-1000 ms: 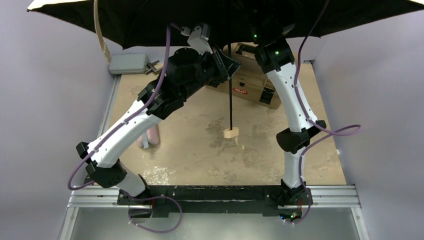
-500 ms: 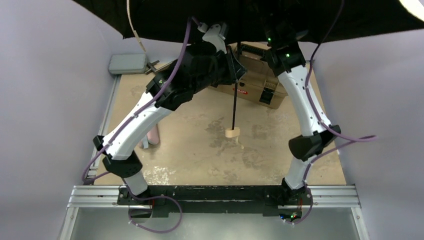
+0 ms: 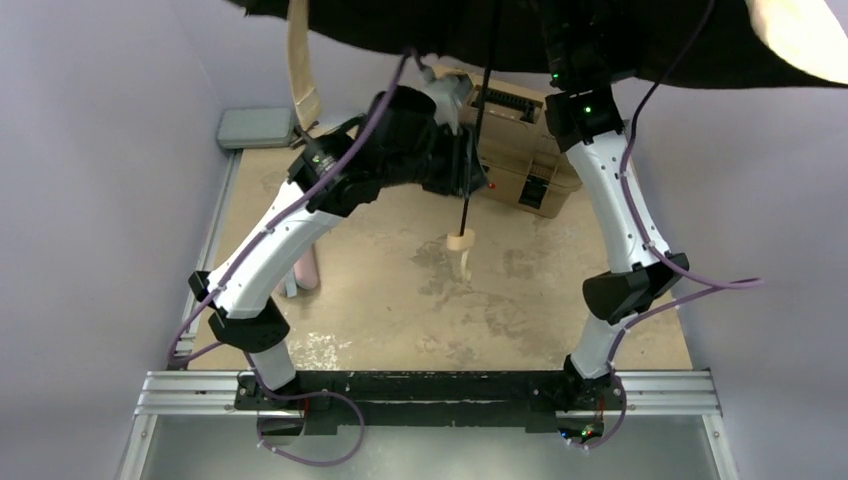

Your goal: Open the umbrella

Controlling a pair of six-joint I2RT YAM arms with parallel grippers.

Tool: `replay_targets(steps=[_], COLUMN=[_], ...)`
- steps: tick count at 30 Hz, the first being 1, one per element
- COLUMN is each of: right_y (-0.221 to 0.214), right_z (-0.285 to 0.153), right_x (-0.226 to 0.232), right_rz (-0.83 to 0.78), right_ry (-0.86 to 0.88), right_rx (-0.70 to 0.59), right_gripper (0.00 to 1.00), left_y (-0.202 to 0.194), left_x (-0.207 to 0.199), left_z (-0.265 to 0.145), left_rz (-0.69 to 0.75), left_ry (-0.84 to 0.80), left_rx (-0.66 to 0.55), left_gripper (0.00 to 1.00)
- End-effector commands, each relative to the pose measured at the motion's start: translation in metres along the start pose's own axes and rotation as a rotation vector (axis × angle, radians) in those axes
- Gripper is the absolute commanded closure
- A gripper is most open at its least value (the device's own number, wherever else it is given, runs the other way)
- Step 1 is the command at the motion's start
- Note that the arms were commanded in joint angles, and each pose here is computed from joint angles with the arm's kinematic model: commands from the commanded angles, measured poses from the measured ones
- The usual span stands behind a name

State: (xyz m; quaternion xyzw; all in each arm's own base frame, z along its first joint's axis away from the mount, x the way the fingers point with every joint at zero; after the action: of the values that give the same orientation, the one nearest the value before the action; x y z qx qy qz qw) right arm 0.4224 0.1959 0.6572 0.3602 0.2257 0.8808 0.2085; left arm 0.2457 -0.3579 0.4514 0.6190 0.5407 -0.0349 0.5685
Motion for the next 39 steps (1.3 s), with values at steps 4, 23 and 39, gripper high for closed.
replay_targets(steps=[4, 23, 39], right_y=[0.115, 0.088, 0.048], right_z=[-0.011, -0.033, -0.064], right_x=[0.070, -0.035, -0.150], right_rz=[-0.069, -0.502, -0.647], right_ry=[0.240, 0.035, -0.146], right_rx=[-0.370, -0.373, -0.232], right_gripper=[1.00, 1.00, 1.00], left_y=[-0.044, -0.023, -0.025], left_x=[0.034, 0.091, 0.157], left_z=[0.004, -0.041, -0.249], left_rz=[0.082, 0.127, 0.038], left_ry=[0.124, 0.289, 0.389], left_rx=[0.190, -0.102, -0.452], left_gripper=[0.27, 0.00, 0.02])
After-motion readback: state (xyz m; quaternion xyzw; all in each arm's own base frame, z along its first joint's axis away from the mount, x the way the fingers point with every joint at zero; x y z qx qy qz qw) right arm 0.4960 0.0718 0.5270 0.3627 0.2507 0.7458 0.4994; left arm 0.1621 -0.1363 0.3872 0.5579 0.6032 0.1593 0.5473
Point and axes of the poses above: each gripper's point midway between its finger pads, its own z axis out along the fingers, its own x axis along the line the jaws close on, y = z × x, the point moved 2 cm from there along -z, back along the fingers, and after that the axes turned 14 degrees about -z, right-handed, at the moved point
